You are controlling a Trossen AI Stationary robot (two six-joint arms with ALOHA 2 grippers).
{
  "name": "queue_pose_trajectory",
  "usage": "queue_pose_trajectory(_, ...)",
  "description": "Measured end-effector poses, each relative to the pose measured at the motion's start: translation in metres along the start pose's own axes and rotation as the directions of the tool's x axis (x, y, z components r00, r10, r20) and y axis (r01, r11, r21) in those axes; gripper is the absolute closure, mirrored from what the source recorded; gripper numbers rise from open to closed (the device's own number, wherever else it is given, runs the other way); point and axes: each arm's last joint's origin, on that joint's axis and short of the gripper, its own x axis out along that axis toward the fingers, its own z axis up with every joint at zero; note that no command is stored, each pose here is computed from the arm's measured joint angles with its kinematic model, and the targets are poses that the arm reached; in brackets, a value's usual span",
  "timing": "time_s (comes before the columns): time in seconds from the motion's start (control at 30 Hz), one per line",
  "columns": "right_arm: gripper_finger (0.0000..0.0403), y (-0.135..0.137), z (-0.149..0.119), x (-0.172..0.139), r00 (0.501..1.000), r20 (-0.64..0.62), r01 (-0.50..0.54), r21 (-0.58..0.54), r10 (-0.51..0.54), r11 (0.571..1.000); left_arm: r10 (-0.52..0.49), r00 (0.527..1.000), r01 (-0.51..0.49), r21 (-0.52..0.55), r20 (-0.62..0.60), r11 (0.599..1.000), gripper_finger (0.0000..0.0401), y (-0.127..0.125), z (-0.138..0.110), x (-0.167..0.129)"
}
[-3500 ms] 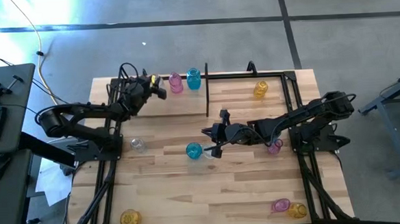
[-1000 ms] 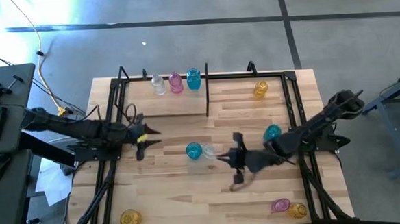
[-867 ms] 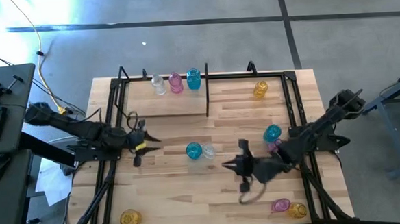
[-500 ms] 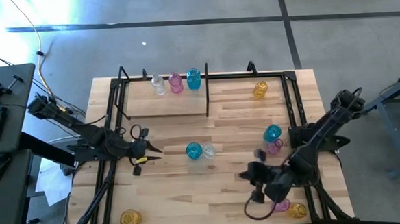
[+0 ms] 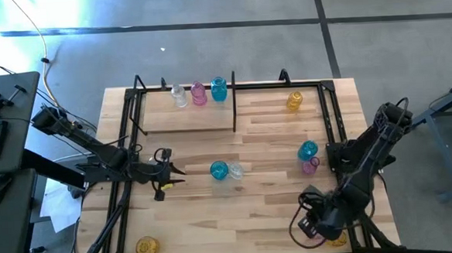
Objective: Sort vases onto shelf
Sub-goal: Put the bottom right yellow flower vase on the shelf
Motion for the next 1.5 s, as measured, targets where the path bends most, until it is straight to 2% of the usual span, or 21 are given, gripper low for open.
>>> queue_pose_trajectory(0.1,0.0342,-0.003,-0.01,0.0,0.998,-0.054,0.023,0.09,-0.018,0.996,-0.001,1.0,0.001,-0.006,0.013,1.0,0.0309,0.0,0.001,0.0)
queue_pose_trajectory(0.27,0.0318,-0.009,-0.026,0.0,0.988,-0.142,0.093,0.179,-0.068,0.979,-0.003,1.0,0.003,-0.012,0.031,1.0,0.0309,0.0,0.003,0.0)
queue_pose_trajectory(0.47,0.0315,-0.016,-0.04,-0.001,0.977,-0.188,0.143,0.242,-0.098,0.96,-0.006,0.982,0.004,0.008,0.19,1.0,0.0309,-0.001,-0.004,0.004)
queue_pose_trajectory(0.6,0.0315,-0.021,-0.048,-0.002,0.959,-0.244,0.215,0.294,-0.145,0.931,0.004,0.972,-0.002,-0.01,0.235,1.0,0.0309,0.0,-0.017,0.006)
queue_pose_trajectory(0.83,0.0291,-0.022,-0.05,0.001,0.937,-0.297,0.275,0.294,-0.186,0.915,0.025,0.973,-0.017,-0.038,0.23,0.999,0.0309,0.001,-0.024,0.007)
queue_pose_trajectory(1.07,0.0254,-0.027,-0.054,0.008,0.899,-0.328,0.381,0.264,-0.288,0.886,0.026,0.971,-0.017,-0.04,0.237,0.999,0.0309,0.001,-0.023,0.007)
queue_pose_trajectory(1.33,0.0247,-0.03,-0.059,0.01,0.908,-0.297,0.373,0.249,-0.296,0.894,0.026,0.97,-0.016,-0.044,0.243,0.999,0.0309,0.001,-0.022,0.007)
queue_pose_trajectory(1.5,0.0247,-0.029,-0.061,0.02,0.91,-0.273,0.37,0.202,-0.311,0.907,0.025,0.97,-0.015,-0.042,0.243,0.999,0.0309,0.0,-0.022,0.007)
